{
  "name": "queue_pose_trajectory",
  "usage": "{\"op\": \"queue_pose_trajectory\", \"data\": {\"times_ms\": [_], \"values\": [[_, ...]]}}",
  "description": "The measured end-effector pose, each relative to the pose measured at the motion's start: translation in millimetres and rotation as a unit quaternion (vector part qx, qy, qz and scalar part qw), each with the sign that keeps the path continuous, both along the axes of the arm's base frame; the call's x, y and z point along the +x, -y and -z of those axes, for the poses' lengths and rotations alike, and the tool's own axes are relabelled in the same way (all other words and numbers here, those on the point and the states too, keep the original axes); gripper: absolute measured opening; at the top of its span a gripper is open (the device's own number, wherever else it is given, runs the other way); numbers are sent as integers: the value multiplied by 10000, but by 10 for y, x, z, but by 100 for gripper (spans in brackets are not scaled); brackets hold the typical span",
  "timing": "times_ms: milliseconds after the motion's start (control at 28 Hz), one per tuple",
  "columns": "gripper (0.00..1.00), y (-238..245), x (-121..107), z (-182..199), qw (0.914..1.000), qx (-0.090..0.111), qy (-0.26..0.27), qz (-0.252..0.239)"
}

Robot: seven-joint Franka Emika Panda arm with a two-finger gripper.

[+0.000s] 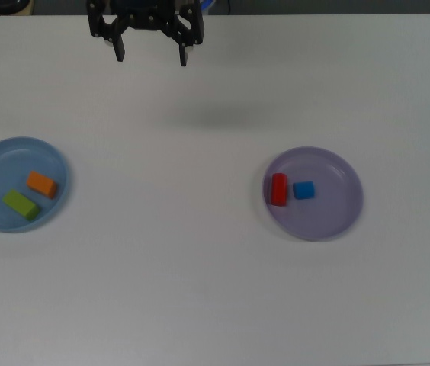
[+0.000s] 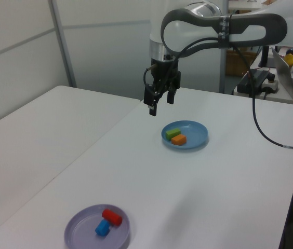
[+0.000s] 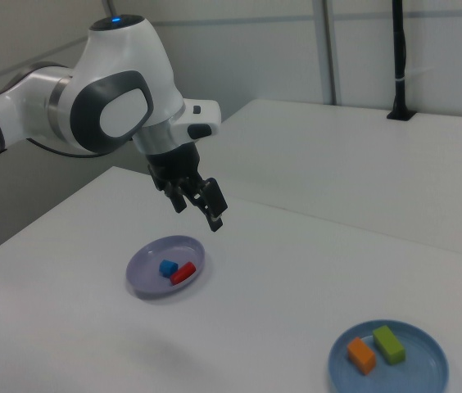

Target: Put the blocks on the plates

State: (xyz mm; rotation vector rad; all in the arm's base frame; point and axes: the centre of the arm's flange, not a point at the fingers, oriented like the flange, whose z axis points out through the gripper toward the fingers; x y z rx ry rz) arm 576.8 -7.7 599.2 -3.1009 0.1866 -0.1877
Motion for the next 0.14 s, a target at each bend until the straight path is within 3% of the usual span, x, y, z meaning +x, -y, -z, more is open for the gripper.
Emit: {"op": "queue_pose_trajectory", "data": {"times_ms": [143], "values": [[100, -40, 1, 1, 10000, -4, -1, -33]]}}
